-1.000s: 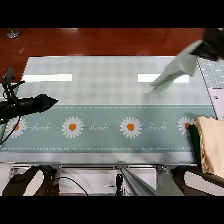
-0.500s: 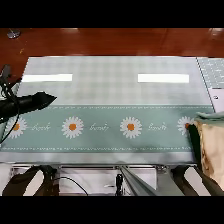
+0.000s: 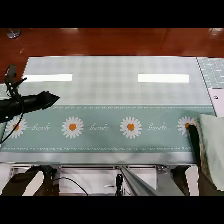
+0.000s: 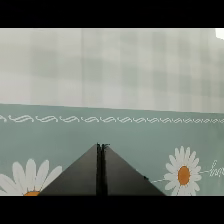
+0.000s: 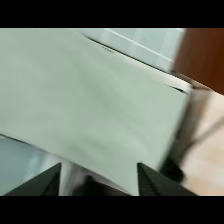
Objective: Fold the shirts.
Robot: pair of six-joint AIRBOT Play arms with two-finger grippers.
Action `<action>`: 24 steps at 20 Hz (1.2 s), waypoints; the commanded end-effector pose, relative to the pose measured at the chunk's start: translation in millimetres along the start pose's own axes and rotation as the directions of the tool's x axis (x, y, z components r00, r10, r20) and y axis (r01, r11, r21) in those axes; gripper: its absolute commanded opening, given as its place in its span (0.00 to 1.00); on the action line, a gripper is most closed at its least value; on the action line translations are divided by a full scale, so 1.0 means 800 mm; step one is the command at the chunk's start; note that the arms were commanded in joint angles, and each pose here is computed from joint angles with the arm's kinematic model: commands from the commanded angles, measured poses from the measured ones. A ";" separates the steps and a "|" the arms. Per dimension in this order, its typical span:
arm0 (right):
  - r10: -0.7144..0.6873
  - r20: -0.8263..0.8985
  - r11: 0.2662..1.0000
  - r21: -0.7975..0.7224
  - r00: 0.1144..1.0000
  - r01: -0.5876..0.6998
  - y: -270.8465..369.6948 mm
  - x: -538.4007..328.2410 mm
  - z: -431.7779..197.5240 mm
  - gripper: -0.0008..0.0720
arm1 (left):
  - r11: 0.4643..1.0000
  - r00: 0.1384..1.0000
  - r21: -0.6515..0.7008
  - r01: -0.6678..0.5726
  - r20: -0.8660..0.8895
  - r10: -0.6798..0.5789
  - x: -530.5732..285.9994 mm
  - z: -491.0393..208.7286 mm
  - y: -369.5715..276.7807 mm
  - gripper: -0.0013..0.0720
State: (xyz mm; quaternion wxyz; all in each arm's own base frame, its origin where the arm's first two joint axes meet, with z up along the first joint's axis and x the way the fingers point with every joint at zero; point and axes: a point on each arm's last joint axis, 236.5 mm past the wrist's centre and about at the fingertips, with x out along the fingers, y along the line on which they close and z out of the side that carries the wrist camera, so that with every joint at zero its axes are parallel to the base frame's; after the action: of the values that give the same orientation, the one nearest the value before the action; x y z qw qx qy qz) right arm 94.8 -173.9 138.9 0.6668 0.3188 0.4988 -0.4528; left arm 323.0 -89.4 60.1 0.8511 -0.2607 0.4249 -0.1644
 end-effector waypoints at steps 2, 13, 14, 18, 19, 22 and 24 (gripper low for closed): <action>0.643 0.134 0.766 -0.082 0.754 -0.638 0.196 -0.061 0.076 0.72 | 0.999 0.998 0.002 0.050 0.035 -0.050 -0.001 0.026 -0.025 0.04; 0.595 -0.154 0.307 -0.863 0.789 -0.401 0.463 -0.050 -0.113 0.04 | 0.944 0.997 0.322 -0.075 -0.010 0.082 -0.037 0.121 -0.078 0.04; 0.520 -0.140 0.292 -0.898 0.843 -0.329 0.459 -0.010 -0.134 0.04 | 0.939 0.990 0.324 -0.110 -0.052 0.134 -0.020 0.100 -0.058 0.04; 0.277 -0.140 0.371 -0.897 0.951 -0.240 0.433 0.107 -0.172 0.04 | 0.931 0.944 0.283 -0.229 -0.168 0.284 0.021 0.041 0.015 0.04; 0.273 -0.148 0.378 -0.892 0.951 -0.248 0.435 0.111 -0.176 0.04 | 0.931 0.942 0.282 -0.230 -0.174 0.285 0.023 0.040 0.016 0.04; 0.301 -0.144 0.380 -0.889 0.943 -0.257 0.442 0.107 -0.174 0.04 | 0.930 0.947 0.284 -0.232 -0.154 0.283 0.023 0.046 0.015 0.04; 0.293 -0.151 0.381 -0.887 0.944 -0.260 0.439 0.107 -0.176 0.04 | 0.931 0.946 0.283 -0.232 -0.155 0.283 0.024 0.046 0.015 0.04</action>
State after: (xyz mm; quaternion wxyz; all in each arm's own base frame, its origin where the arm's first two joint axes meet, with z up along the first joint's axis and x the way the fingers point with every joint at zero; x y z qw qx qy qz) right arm 376.1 61.3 13.0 0.8109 -0.0085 0.5851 0.0031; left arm 364.7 -81.6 65.4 0.8479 -0.0773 0.5059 -0.1383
